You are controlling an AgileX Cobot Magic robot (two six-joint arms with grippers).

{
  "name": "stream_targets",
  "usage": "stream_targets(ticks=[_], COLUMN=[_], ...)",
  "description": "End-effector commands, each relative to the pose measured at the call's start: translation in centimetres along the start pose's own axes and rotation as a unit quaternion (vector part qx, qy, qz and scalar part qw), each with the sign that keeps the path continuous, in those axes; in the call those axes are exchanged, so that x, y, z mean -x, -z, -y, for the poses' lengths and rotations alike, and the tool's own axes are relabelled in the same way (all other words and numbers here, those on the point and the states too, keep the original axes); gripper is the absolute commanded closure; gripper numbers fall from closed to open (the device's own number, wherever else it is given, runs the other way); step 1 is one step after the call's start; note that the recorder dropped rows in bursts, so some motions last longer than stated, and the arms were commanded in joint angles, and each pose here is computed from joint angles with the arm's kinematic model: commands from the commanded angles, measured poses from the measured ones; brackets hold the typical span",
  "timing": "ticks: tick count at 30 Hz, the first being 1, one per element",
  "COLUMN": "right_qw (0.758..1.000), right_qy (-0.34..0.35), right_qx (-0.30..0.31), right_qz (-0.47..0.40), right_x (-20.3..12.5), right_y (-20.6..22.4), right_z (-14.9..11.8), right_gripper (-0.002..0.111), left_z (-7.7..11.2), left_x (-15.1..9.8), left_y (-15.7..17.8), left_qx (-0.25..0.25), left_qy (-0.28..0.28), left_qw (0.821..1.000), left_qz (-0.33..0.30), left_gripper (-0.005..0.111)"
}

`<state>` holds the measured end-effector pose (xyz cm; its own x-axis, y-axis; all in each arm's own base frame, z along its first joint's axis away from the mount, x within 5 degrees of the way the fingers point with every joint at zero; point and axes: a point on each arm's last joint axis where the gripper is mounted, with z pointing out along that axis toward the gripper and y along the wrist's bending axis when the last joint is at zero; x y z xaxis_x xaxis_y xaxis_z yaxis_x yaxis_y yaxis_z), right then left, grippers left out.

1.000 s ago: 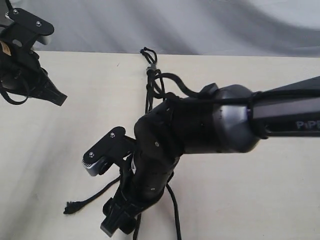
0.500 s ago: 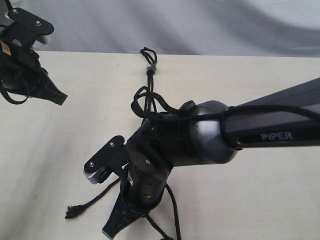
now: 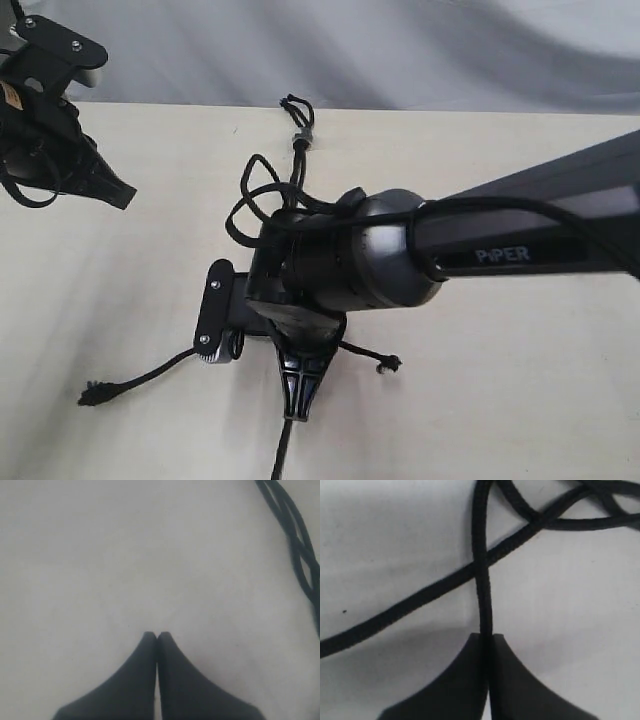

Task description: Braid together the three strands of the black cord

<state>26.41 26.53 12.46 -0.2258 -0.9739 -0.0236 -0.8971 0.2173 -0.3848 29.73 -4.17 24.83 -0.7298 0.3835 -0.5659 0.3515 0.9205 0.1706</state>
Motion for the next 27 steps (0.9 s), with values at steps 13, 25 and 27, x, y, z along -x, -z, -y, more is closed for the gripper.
stream_targets(ticks=[13,25,27], right_qw=[0.988,0.989,0.988], right_qy=[0.035,-0.017,-0.017], right_qx=[0.145,0.15,0.151], right_qz=[0.026,-0.008,-0.014], right_x=[0.8,-1.5,-1.5], right_y=[2.7,2.1,1.7], right_z=[-3.7,-0.6,-0.7], right_gripper=[0.106,0.106,0.106], left_z=[0.0,0.0,0.0], left_x=[-0.1,-0.1,-0.1], left_y=[0.2,0.2,0.2], left_qx=[0.0,0.0,0.0], left_qy=[0.008,0.009,0.009], left_qw=[1.0,1.0,1.0], left_qz=[0.004,0.004,0.004], left_gripper=[0.106,0.106,0.106])
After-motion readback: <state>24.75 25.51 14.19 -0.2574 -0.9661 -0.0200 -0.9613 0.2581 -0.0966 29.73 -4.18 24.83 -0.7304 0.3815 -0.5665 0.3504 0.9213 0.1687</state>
